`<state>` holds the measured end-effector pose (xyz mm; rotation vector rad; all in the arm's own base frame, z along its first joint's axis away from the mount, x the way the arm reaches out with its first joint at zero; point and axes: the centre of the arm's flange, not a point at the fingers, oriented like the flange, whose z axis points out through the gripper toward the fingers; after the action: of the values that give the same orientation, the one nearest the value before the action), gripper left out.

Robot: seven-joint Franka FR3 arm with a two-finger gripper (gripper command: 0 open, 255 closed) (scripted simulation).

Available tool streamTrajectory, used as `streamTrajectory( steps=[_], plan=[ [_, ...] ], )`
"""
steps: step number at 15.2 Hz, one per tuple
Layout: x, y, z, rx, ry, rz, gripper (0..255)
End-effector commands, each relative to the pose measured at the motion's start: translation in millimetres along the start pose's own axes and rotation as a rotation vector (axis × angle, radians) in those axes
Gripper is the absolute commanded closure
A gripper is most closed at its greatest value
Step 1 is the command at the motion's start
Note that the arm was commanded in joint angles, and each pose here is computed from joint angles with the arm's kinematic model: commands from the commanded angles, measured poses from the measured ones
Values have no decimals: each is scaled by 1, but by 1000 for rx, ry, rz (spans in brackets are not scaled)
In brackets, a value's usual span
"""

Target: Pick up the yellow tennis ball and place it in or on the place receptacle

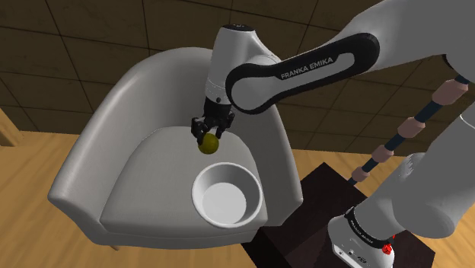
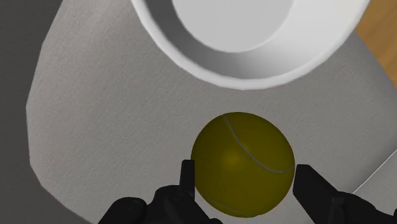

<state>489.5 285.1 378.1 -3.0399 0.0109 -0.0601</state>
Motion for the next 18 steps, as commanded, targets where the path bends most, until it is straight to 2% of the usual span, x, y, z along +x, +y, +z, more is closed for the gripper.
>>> streamTrajectory(
  steps=[1, 8, 18],
  plan=[
    [0, -2, -11, 0, 0, 0, 255],
    [1, -5, -43, 0, 0, 0, 255],
    [-122, 37, -67, 0, 0, 0, 255]
  ],
)
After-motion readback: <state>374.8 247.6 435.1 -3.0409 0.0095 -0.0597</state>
